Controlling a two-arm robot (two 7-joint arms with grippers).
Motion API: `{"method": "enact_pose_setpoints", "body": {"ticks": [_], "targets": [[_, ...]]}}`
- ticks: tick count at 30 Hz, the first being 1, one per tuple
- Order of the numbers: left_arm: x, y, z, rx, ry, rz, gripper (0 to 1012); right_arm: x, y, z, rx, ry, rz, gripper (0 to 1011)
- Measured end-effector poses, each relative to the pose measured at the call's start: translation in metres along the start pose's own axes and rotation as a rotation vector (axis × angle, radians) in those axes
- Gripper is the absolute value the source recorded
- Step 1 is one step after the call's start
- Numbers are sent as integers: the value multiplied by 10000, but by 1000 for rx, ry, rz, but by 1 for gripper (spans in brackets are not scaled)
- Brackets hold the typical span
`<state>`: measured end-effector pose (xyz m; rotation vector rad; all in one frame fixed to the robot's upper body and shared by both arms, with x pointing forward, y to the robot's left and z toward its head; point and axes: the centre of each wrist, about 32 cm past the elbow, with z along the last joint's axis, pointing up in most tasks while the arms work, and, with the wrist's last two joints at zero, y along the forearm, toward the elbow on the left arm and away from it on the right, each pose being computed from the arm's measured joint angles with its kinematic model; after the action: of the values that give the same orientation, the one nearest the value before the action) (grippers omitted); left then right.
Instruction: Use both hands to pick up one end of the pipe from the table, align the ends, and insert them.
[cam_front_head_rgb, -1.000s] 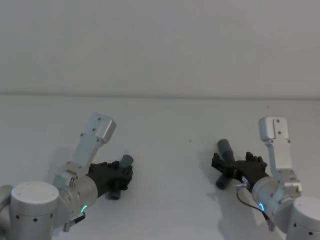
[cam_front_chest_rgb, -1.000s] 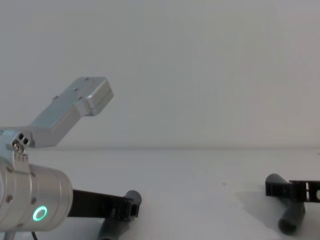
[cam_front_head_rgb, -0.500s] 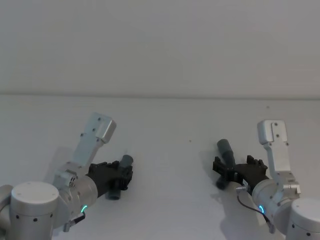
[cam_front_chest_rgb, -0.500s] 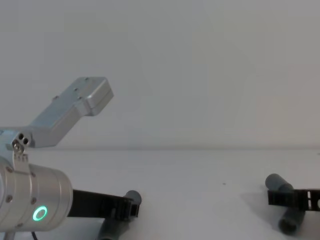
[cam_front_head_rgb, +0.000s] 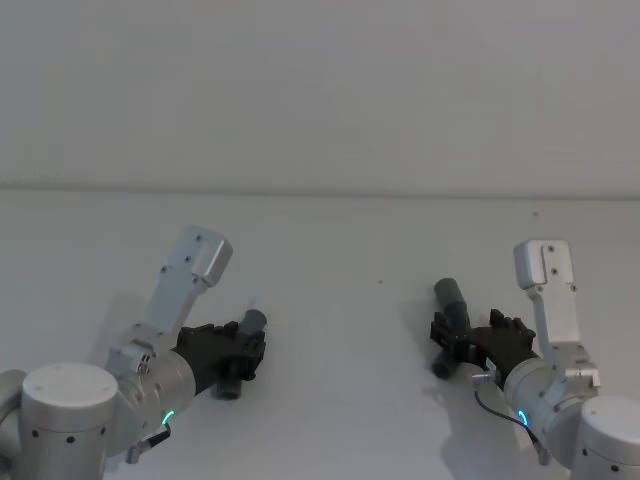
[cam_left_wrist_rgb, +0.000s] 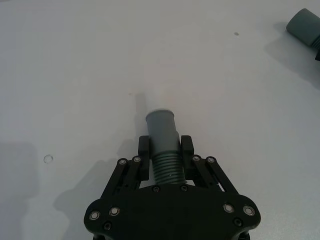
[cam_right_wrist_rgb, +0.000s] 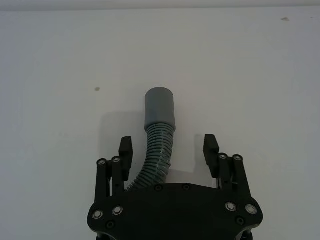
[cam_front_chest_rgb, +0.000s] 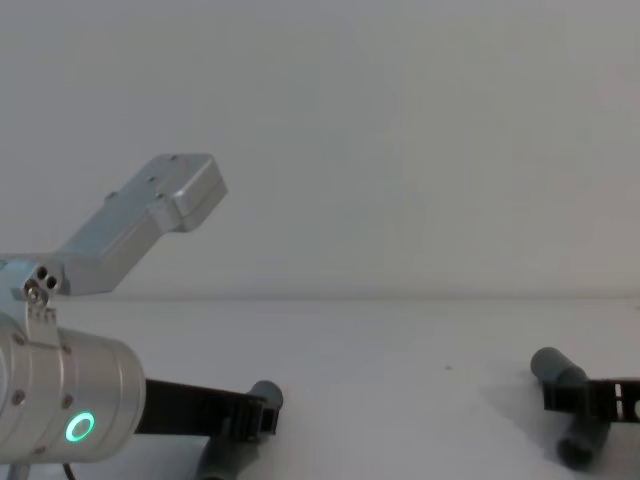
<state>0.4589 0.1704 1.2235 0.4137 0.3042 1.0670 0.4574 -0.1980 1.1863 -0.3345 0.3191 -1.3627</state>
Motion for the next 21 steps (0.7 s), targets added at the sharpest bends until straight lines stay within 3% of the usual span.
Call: {"method": "enact_pose_setpoints", "body": {"ticks": [4,10,16,21], "targets": [[0,0,0,0,0,0,351,1,3,-3,1,-1,-1,749],[0,0,0,0,0,0,351,0,6,-3,1,-2,-1,601],[0,0,0,0,0,0,351,-1,7,-4,2,-3,0,359],[0,0,0,0,0,0,351,-1,8,-5,2,-3,-1,255]]}}
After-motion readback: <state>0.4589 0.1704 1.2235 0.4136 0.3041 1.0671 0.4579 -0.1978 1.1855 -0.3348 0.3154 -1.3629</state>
